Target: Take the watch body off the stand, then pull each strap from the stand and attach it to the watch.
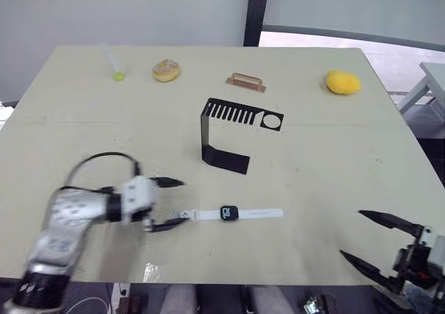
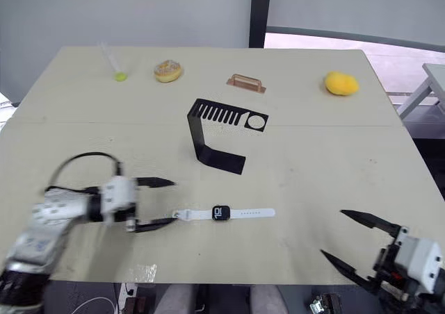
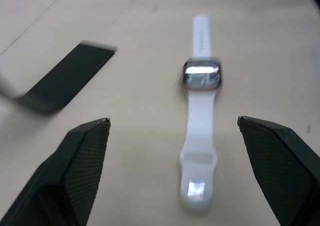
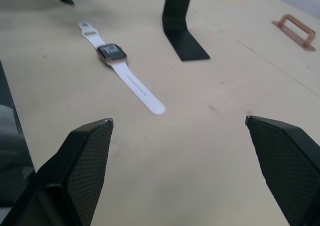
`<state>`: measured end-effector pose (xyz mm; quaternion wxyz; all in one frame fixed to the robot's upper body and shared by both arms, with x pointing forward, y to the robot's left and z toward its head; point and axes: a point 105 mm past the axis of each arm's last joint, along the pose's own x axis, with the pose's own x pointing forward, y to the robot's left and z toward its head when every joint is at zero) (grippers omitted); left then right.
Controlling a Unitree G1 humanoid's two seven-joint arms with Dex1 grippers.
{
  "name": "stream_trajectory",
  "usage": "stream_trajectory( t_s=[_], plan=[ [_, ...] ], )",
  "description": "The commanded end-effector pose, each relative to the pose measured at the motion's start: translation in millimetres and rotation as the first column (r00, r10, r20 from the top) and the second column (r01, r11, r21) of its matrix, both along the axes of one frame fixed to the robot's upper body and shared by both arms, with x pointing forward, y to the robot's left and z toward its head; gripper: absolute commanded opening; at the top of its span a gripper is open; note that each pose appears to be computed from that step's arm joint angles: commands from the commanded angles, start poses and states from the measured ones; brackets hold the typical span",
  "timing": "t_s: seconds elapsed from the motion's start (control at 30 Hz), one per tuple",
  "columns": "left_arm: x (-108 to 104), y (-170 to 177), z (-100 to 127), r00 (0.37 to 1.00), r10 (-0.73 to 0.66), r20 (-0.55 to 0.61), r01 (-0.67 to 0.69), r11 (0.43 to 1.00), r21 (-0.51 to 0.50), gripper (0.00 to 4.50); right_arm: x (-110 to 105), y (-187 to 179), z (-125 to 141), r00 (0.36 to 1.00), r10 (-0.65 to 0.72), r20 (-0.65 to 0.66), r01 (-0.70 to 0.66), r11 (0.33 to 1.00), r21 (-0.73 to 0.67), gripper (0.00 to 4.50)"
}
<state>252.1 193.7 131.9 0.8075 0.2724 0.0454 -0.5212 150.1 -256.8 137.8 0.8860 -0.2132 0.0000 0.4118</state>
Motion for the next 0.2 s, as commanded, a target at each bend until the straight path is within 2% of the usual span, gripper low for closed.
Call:
stream_trajectory(
  t_s=[0.03, 0.2],
  plan=[
    [-6, 31, 19, 0.991, 0.095, 0.098, -0.097, 0.995, 0.012, 4.48, 0, -12, 11, 0.998, 0.021, 0.055, -0.018, 0.998, -0.065, 4.50],
    [-16, 54, 19, 0.981, 0.169, 0.098, -0.171, 0.985, 0.020, 4.48, 12, -25, 20, 0.996, 0.025, 0.087, -0.017, 0.995, -0.094, 4.50]
  ],
)
